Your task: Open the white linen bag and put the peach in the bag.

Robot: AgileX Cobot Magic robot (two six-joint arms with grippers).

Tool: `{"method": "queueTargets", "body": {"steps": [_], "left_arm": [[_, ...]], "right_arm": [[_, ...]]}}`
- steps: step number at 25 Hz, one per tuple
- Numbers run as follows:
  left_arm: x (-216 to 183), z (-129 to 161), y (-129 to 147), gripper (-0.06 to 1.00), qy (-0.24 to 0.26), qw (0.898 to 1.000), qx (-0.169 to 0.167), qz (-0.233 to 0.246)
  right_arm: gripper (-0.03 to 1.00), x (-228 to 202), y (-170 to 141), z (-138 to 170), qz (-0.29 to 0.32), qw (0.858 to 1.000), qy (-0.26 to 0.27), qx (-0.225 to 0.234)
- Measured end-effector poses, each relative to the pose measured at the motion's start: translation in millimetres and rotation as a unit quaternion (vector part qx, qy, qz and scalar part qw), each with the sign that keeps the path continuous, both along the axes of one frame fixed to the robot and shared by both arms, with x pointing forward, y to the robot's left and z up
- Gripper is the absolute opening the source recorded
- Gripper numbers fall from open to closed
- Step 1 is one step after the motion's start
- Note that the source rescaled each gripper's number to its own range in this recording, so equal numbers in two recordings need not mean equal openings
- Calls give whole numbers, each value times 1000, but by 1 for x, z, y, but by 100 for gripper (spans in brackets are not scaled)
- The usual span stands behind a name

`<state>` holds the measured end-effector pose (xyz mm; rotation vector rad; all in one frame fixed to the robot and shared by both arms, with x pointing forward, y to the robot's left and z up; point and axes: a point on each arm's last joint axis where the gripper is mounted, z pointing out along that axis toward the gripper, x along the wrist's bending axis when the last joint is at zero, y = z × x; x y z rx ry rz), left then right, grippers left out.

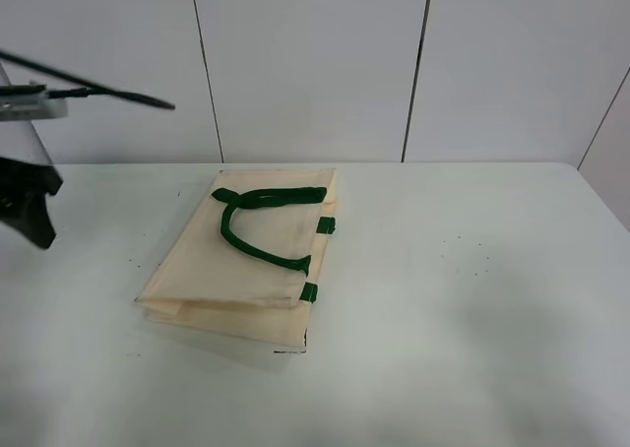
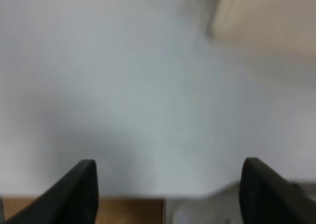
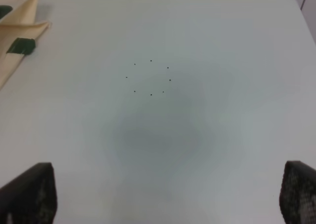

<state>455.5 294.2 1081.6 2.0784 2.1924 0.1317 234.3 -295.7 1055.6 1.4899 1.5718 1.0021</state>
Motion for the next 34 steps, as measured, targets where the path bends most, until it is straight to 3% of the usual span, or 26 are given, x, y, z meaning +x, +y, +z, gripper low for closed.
{"method": "queueTargets", "body": {"steps": [5, 9, 13, 22, 26, 34], "left_arm": [[-85, -22, 2, 93, -26, 1000, 0, -3], [-134, -41, 4, 93, -110, 994, -2, -3], [-169, -46, 5, 93, -202, 979, 1, -10], [-217, -41, 6, 93, -363, 931, 9, -29], [-228, -41, 7, 93, -396, 918, 9, -29], [-228, -41, 6, 93, -397, 917, 7, -29]], "right_arm": [[100, 0, 0, 0, 0, 1000, 0, 0], [100, 0, 0, 0, 0, 1000, 0, 0], [100, 0, 0, 0, 0, 1000, 0, 0], [100, 0, 0, 0, 0, 1000, 0, 0], [100, 0, 0, 0, 0, 1000, 0, 0], [100, 0, 0, 0, 0, 1000, 0, 0]]}}
